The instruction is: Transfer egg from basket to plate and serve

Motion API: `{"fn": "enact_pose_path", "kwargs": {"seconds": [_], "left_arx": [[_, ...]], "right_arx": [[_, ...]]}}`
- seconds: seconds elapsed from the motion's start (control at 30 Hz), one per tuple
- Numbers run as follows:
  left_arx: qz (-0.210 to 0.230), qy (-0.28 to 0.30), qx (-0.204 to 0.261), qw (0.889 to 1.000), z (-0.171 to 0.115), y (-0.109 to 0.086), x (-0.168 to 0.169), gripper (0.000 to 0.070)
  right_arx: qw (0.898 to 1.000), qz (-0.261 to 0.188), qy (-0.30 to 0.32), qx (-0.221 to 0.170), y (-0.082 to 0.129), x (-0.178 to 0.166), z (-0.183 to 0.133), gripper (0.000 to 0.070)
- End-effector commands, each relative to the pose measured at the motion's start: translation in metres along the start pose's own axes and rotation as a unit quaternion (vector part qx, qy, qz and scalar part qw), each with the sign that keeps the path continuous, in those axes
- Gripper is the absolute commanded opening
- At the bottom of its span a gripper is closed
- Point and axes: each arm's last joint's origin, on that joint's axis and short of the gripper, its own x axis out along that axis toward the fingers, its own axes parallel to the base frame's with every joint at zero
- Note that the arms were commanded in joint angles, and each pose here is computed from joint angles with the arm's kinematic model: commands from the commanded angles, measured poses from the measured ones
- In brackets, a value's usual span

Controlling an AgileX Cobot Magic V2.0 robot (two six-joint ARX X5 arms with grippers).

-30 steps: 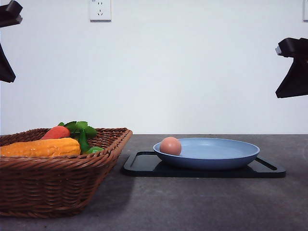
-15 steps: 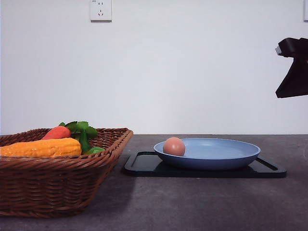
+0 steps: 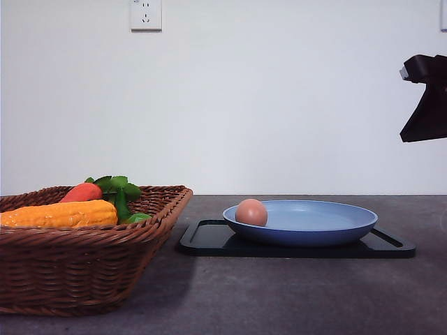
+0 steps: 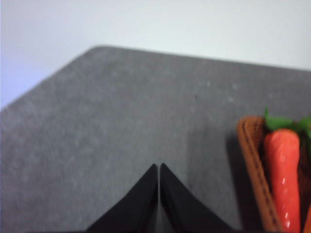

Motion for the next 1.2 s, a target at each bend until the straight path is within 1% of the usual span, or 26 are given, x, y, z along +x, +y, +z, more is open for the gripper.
{"fn": "enact_pose_path", "kwargs": {"seconds": [0.0, 0.2, 0.37, 1.07, 1.17], "left_arx": [[0.001, -0.002, -0.004, 1.000, -0.003, 0.000, 0.002, 0.0000], [0.003, 0.023, -0.013, 1.000, -0.020, 0.001, 0.008, 0.0000], [0.002, 0.024, -0.031, 0.999, -0.020, 0.000, 0.008, 0.0000], [0.002, 0.024, -0.031, 0.999, -0.020, 0.000, 0.008, 0.0000], [0.002, 0.024, -0.031, 0.999, -0.020, 0.000, 0.008, 0.0000]], "right_arx": [[1.000, 0.001, -0.006, 0.005, 0.001, 0.000, 0.003, 0.0000], [1.000, 0.001, -0.006, 0.005, 0.001, 0.000, 0.003, 0.0000], [1.000, 0.001, -0.006, 0.005, 0.001, 0.000, 0.003, 0.0000], [1.000, 0.002, -0.007, 0.005, 0.001, 0.000, 0.003, 0.0000], [1.000, -0.001, -0.023, 0.006, 0.000, -0.008, 0.005, 0.0000]]}}
